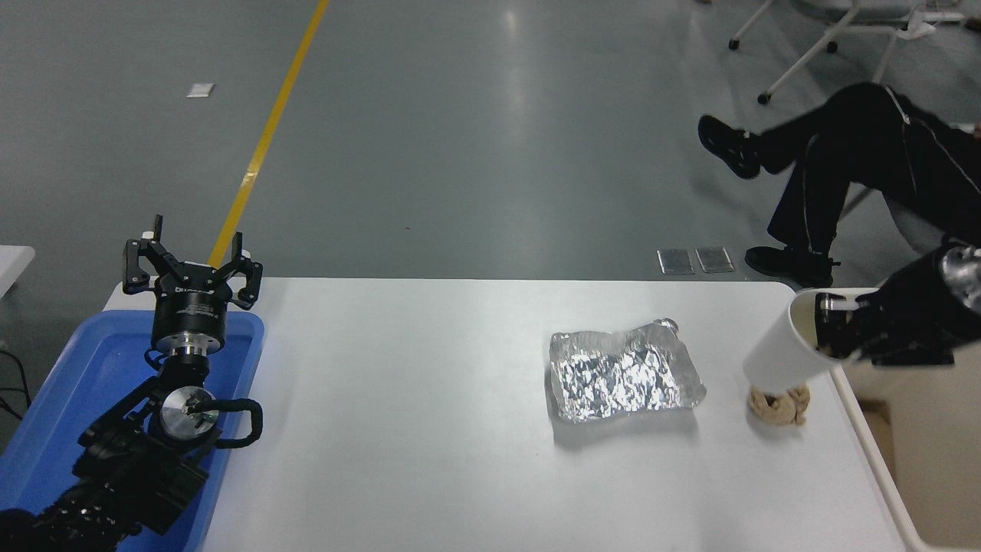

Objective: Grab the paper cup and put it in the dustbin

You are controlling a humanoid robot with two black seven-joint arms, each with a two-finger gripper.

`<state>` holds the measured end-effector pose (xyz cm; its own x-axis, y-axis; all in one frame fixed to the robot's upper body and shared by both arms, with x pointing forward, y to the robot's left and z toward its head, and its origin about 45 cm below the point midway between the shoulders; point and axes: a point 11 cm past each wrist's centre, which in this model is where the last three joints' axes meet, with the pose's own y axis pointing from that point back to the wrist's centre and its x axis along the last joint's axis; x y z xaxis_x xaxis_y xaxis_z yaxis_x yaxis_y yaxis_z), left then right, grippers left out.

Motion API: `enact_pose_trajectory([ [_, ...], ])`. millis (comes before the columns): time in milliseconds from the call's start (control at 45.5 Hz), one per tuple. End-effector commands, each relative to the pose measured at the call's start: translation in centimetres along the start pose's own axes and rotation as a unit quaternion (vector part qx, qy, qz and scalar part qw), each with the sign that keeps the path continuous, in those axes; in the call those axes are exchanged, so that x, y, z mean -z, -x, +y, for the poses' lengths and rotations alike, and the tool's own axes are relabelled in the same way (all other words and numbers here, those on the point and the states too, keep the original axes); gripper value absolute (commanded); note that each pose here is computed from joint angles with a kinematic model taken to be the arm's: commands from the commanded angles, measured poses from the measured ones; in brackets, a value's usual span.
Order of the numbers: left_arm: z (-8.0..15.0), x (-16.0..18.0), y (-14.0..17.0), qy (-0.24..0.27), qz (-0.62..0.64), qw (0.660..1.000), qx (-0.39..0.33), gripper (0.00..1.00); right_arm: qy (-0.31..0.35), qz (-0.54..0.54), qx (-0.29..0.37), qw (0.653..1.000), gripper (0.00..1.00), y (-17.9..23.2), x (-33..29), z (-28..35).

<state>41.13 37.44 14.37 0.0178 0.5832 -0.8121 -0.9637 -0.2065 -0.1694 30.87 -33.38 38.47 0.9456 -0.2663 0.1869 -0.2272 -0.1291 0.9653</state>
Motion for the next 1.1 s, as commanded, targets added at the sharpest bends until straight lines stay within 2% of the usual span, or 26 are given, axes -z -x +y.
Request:
enact_pose_trajectory([
  [0,0.0,0.0,0.0,0.0,0.0,1.0,0.0,0.99,-0.023,0.044,-0.039,0.998,0.0,-0.3,2.6,6.3],
  [352,0.0,0.0,0.0,0.0,0.0,1.0,0.0,0.99,-0.018,0.04,-0.036,0.998,0.0,0.5,1.9,6.5],
  [747,0.0,0.0,0.0,0.0,0.0,1.0,0.0,0.99,0.039,-0.098,0.031,0.994,0.0,-0.3,-8.6,-1.8],
  [901,0.0,0.0,0.0,0.0,0.0,1.0,0.0,0.99,0.076,-0.148,0.003,0.986,0.0,-1.2,-12.8,-6.7],
  [1077,0.0,0.0,0.0,0.0,0.0,1.0,0.0,0.99,0.077,-0.201,-0.036,0.976,0.0,-3.5,-16.6,-11.7],
])
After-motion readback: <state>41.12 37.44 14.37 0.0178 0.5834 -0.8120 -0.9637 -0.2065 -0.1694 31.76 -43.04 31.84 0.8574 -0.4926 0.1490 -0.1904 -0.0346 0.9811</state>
